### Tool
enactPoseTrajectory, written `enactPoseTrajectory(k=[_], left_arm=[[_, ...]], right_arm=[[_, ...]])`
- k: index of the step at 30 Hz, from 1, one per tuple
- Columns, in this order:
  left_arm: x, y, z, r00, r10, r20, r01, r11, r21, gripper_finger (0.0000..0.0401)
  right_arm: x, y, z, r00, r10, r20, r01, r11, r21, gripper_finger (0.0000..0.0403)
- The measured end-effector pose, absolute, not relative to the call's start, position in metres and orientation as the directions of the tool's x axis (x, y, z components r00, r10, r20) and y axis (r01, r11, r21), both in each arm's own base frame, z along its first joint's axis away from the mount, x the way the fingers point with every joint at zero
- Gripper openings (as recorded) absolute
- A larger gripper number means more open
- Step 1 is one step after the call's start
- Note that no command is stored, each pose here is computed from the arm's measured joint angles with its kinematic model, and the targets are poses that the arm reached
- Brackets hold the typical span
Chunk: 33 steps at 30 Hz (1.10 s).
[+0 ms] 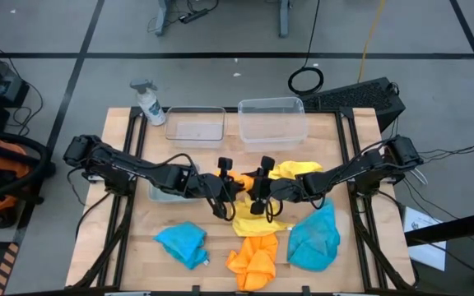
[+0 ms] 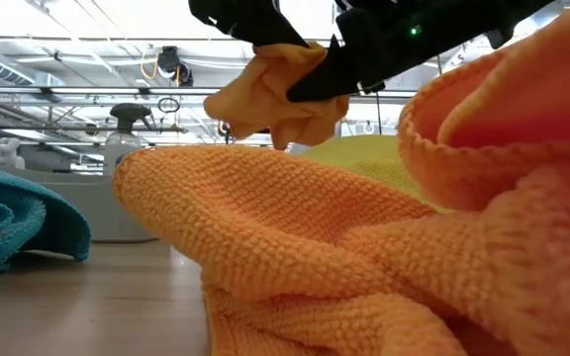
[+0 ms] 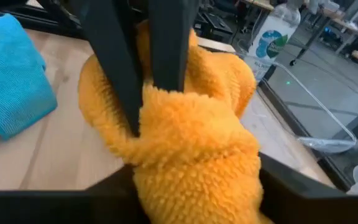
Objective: Sort microfiber towel by color & place in baskets
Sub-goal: Put the top orange towel into the left transparent bin
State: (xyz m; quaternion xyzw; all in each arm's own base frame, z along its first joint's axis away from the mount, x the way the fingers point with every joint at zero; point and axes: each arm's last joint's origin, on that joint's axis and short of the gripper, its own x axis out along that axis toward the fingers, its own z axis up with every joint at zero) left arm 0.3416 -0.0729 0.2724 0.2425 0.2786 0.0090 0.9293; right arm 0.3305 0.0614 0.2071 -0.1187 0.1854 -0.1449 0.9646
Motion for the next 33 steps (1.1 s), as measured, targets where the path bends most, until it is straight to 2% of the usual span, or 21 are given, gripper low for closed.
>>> enactPoseTrajectory(k=[4,7,11,14,19,26,33], left_arm=[[0.341,-0.073,0.272,0.841,0.147,-0.521,0.095,0.907,0.41,0.0094],[0.336,-0.077,0.27,0.82,0.14,-0.555,0.11,0.913,0.393,0.0152],[0.331,-0.08,0.266,0.784,0.2,-0.587,0.081,0.906,0.416,0.0226],[0.328,-0.083,0.265,0.766,0.282,-0.578,0.032,0.881,0.472,0.026],[0.318,-0.091,0.268,0.743,0.379,-0.551,-0.026,0.84,0.542,0.0273],[0.294,-0.106,0.282,0.753,0.348,-0.559,-0.019,0.86,0.509,0.0273],[0.296,-0.1,0.278,0.739,0.359,-0.57,-0.04,0.868,0.495,0.0273]], right_arm=[[0.33,0.061,0.206,0.883,-0.327,-0.335,0.223,0.923,-0.313,0.0077],[0.33,0.061,0.205,0.88,-0.328,-0.343,0.211,0.918,-0.336,0.0027],[0.33,0.061,0.205,0.879,-0.333,-0.341,0.2,0.907,-0.37,0.0023],[0.329,0.06,0.207,0.878,-0.341,-0.337,0.196,0.897,-0.397,0.0043],[0.324,0.059,0.213,0.876,-0.341,-0.341,0.177,0.885,-0.431,0.0065],[0.315,0.06,0.22,0.865,-0.326,-0.382,0.135,0.884,-0.447,0.0042],[0.31,0.073,0.226,0.893,-0.243,-0.378,0.033,0.875,-0.483,0.0048]])
